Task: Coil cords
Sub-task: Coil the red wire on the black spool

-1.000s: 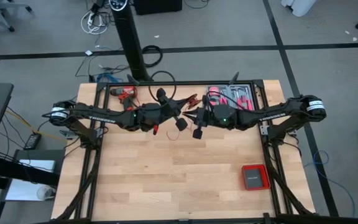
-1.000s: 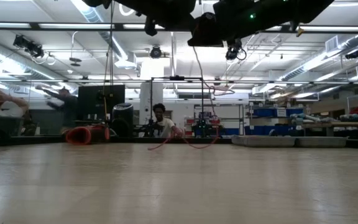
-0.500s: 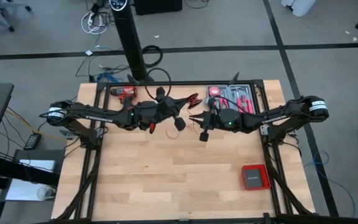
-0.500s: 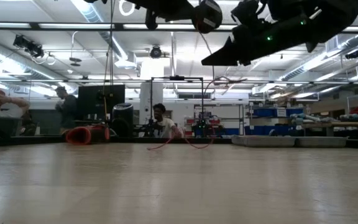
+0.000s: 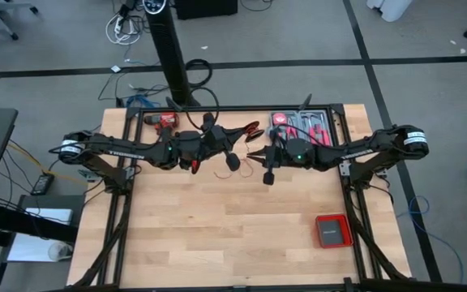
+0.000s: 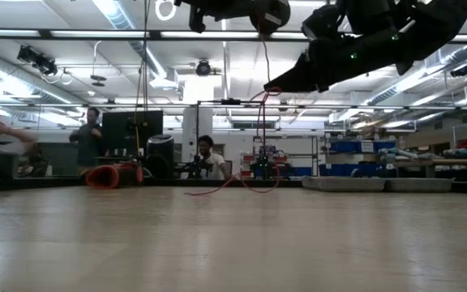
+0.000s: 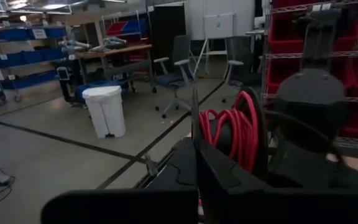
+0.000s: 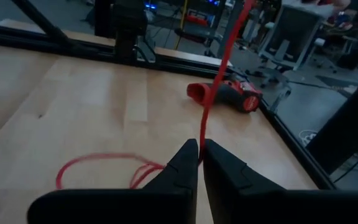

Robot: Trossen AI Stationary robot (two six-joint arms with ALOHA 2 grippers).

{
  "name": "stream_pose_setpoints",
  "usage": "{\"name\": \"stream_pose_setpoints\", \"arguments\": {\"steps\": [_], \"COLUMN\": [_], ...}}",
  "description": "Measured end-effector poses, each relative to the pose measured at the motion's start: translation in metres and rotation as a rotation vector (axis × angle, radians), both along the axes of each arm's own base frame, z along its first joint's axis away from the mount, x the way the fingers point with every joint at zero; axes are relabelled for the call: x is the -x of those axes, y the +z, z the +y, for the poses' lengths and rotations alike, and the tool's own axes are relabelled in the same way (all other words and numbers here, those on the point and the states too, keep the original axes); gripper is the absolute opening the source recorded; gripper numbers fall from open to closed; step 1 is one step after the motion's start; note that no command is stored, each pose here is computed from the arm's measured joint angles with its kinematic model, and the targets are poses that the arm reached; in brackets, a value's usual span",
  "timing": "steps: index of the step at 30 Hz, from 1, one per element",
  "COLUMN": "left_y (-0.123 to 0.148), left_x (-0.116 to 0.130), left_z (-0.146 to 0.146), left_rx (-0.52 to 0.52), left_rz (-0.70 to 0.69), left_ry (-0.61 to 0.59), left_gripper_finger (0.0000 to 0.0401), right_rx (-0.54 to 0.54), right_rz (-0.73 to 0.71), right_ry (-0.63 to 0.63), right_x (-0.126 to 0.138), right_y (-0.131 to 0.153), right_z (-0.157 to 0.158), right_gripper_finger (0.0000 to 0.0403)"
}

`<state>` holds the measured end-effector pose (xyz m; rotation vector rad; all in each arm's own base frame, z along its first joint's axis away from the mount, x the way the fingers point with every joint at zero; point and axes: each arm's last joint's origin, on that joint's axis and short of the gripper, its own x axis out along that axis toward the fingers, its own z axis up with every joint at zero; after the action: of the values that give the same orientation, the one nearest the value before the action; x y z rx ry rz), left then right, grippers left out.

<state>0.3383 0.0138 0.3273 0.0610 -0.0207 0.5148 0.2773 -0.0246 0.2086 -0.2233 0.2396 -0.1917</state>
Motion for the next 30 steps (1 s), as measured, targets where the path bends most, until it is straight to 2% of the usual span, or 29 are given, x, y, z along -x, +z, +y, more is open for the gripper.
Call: {"name": "stream_pose_setpoints", "arguments": {"steps": [10,13,24,30], "left_y": [0.001,0.002,-0.005,-0.014], "left_x": [0.0,0.0,-0.001,0.0], "left_z": [-0.001,-0.001,-0.004,-0.003], "left_rx": [-0.001,-0.002,-0.002,0.0], "left_rz": [-0.011,-0.022,0.052,0.151], "left_ry": [-0.017,-0.042,-0.063,-0.053], "left_gripper_finger": [0.0,0.0,0.0,0.0], "right_rx": [-0.025,-0.024,0.027,0.073], "right_rz": [0.004,0.013,0.111,0.127], "right_ry": [0.017,0.002,-0.176,-0.271], "right_x": [0.0,0.0,0.013,0.031], "right_y": [-0.001,-0.003,-0.003,0.014], "right_z": [-0.005,-0.005,-0.028,-0.035], "right_gripper_finger": [0.0021,0.0009,0.0001,0.0001]}}
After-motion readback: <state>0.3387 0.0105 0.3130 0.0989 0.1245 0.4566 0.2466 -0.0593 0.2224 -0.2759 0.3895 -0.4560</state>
